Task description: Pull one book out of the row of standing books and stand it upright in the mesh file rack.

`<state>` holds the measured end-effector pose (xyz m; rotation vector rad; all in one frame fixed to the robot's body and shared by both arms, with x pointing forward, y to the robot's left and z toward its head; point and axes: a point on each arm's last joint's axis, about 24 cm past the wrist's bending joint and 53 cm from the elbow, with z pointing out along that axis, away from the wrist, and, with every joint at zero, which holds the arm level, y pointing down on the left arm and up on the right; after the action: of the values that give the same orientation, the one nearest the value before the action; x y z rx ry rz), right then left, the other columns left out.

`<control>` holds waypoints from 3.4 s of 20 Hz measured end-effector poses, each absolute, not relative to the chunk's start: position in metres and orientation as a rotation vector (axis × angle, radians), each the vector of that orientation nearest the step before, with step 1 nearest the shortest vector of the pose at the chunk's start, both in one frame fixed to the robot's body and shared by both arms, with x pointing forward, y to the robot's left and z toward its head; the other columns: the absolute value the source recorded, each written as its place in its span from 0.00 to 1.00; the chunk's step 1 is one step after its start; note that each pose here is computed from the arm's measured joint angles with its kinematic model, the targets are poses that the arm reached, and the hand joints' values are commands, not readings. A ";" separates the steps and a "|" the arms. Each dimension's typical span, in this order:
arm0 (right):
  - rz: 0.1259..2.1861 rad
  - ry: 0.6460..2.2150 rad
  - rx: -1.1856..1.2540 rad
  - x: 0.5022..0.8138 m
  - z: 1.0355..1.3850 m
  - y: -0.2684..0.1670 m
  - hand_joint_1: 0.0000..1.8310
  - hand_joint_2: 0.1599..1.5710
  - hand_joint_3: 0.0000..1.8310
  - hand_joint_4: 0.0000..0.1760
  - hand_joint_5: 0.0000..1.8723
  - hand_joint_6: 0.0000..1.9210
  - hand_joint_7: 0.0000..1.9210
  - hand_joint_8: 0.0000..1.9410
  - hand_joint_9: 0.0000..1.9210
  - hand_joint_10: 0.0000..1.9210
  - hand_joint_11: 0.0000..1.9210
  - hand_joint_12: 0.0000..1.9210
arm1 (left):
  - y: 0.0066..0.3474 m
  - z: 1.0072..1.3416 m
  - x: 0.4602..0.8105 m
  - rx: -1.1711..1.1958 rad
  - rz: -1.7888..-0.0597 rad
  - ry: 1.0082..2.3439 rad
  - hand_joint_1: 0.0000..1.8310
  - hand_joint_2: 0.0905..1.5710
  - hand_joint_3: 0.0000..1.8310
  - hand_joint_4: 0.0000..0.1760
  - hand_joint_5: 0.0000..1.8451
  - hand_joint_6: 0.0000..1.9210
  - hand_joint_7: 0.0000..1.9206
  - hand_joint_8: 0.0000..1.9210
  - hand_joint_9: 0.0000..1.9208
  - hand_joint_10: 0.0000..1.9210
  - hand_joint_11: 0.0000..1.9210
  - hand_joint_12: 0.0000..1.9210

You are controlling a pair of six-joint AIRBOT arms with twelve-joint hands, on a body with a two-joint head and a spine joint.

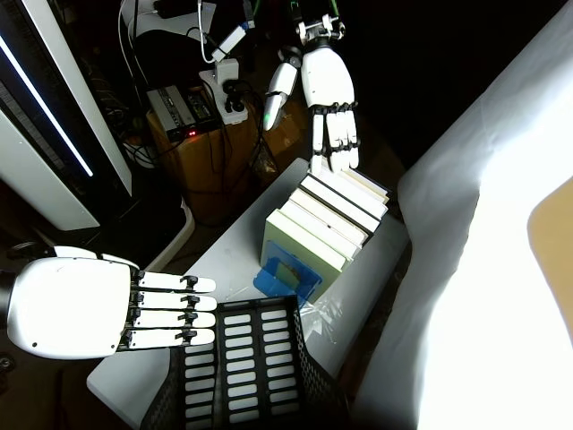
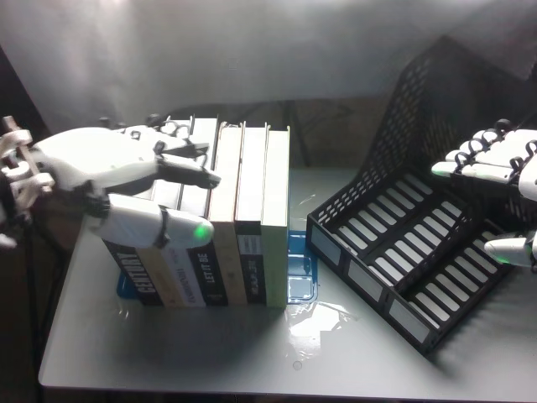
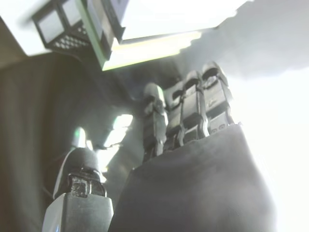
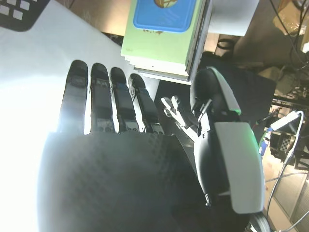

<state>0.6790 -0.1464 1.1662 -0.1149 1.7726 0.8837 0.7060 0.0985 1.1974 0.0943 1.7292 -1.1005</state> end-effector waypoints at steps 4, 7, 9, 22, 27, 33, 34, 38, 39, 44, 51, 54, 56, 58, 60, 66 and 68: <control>0.880 1.774 -0.113 0.682 1.164 -0.147 0.17 0.83 0.00 0.00 0.00 0.00 0.00 0.00 0.00 0.00 0.00 0.00 | 0.078 1.200 0.711 0.217 -1.022 1.730 0.01 0.72 0.00 0.49 0.27 0.02 0.00 0.00 0.00 0.00 0.00 0.00; 0.876 1.781 -0.105 0.683 1.162 -0.148 0.17 0.82 0.00 0.00 0.00 0.00 0.00 0.00 0.00 0.00 0.00 0.00 | 0.077 1.192 0.717 0.250 -0.953 1.759 0.00 0.70 0.00 0.54 0.28 0.01 0.00 0.00 0.00 0.00 0.00 0.00; 0.882 1.780 -0.106 0.683 1.162 -0.146 0.15 0.82 0.00 0.00 0.00 0.00 0.00 0.00 0.00 0.00 0.00 0.00 | 0.077 1.191 0.719 0.256 -0.939 1.763 0.00 0.69 0.00 0.53 0.30 0.01 0.00 0.00 0.00 0.00 0.00 0.00; 0.883 1.791 -0.083 0.683 1.156 -0.150 0.25 0.83 0.00 0.00 0.00 0.00 0.00 0.00 0.00 0.00 0.00 0.00 | 0.062 1.164 0.719 0.315 -0.854 1.833 0.02 0.67 0.00 0.40 0.35 0.02 0.00 0.00 0.00 0.00 0.00 0.00; 0.882 1.802 -0.077 0.682 1.151 -0.150 0.24 0.83 0.00 0.00 0.00 0.00 0.00 0.00 0.00 0.00 0.00 0.00 | 0.059 1.154 0.698 0.401 -0.833 1.849 0.02 0.67 0.00 0.47 0.34 0.01 0.00 0.00 0.00 0.00 0.00 0.00; 0.883 1.804 -0.069 0.682 1.150 -0.151 0.24 0.83 0.00 0.00 0.00 0.00 0.00 0.00 0.00 0.00 0.00 0.00 | 0.058 1.140 0.668 0.477 -0.854 1.870 0.01 0.69 0.00 0.28 0.32 0.00 0.00 0.00 0.00 0.00 0.00 0.00; 0.884 1.807 -0.062 0.682 1.149 -0.152 0.21 0.82 0.00 0.00 0.00 0.00 0.00 0.00 0.00 0.00 0.00 0.00 | 0.056 1.138 0.661 0.497 -0.863 1.871 0.03 0.71 0.01 0.10 0.33 0.00 0.00 0.00 0.00 0.00 0.00 0.00; 0.882 1.814 -0.061 0.682 1.146 -0.152 0.24 0.83 0.00 0.00 0.00 0.00 0.00 0.00 0.00 0.00 0.00 0.00 | 0.060 1.132 0.649 0.515 -0.873 1.885 0.02 0.70 0.00 0.00 0.34 0.01 0.00 0.00 0.00 0.00 0.00 0.00; 0.882 1.815 -0.057 0.682 1.146 -0.153 0.24 0.83 0.00 0.00 0.00 0.00 0.00 0.00 0.00 0.00 0.00 0.00 | 0.060 1.130 0.646 0.521 -0.877 1.888 0.02 0.70 0.00 0.00 0.34 0.01 0.00 0.00 0.00 0.00 0.00 0.00; 0.883 1.815 -0.053 0.682 1.146 -0.153 0.18 0.83 0.00 0.00 0.00 0.00 0.00 0.00 0.00 0.00 0.00 0.00 | 0.058 1.121 0.631 0.562 -0.908 1.894 0.00 0.71 0.00 0.00 0.33 0.00 0.00 0.00 0.00 0.00 0.00 0.00; 0.884 1.816 -0.048 0.682 1.146 -0.154 0.15 0.82 0.00 0.00 0.00 0.00 0.00 0.00 0.00 0.00 0.00 0.00 | 0.058 1.114 0.618 0.583 -0.934 1.907 0.03 0.72 0.01 0.00 0.33 0.01 0.00 0.00 0.00 0.00 0.00 0.00; 0.884 1.816 -0.047 0.682 1.146 -0.153 0.14 0.82 0.00 0.00 0.00 0.00 0.00 0.00 0.00 0.00 0.00 0.00 | 0.059 1.109 0.613 0.591 -0.942 1.917 0.02 0.71 0.00 0.00 0.33 0.01 0.00 0.00 0.00 0.00 0.00 0.00; 0.881 1.820 -0.045 0.682 1.144 -0.155 0.14 0.82 0.00 0.00 0.00 0.00 0.00 0.00 0.00 0.00 0.00 0.00 | 0.058 1.107 0.609 0.614 -0.941 1.914 0.01 0.72 0.00 0.00 0.33 0.01 0.00 0.00 0.00 0.00 0.00 0.00; 0.879 1.823 -0.045 0.683 1.143 -0.155 0.14 0.82 0.00 0.00 0.00 0.00 0.00 0.00 0.00 0.00 0.00 0.00 | 0.058 1.107 0.607 0.622 -0.945 1.911 0.01 0.73 0.01 0.00 0.32 0.00 0.00 0.00 0.00 0.00 0.00 0.00; 0.877 1.824 -0.044 0.683 1.143 -0.155 0.14 0.82 0.00 0.00 0.00 0.00 0.00 0.00 0.00 0.00 0.00 0.00 | 0.058 1.105 0.604 0.647 -0.943 1.908 0.01 0.73 0.01 0.00 0.32 0.00 0.00 0.00 0.00 0.00 0.00 0.00; 0.874 1.825 -0.043 0.684 1.143 -0.156 0.10 0.82 0.00 0.00 0.00 0.00 0.00 0.00 0.00 0.00 0.00 0.00 | 0.059 1.106 0.599 0.678 -0.948 1.897 0.02 0.70 0.00 0.00 0.33 0.01 0.00 0.00 0.00 0.00 0.00 0.00; 0.871 1.824 -0.042 0.684 1.143 -0.158 0.11 0.82 0.00 0.00 0.00 0.00 0.00 0.00 0.00 0.00 0.00 0.00 | 0.061 1.106 0.597 0.681 -0.952 1.895 0.00 0.73 0.01 0.00 0.28 0.00 0.00 0.00 0.00 0.00 0.00 0.00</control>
<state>0.6845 -0.1576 1.1432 -0.0421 1.8241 0.8713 0.5973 0.0614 1.1064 0.6808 1.8952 -0.9519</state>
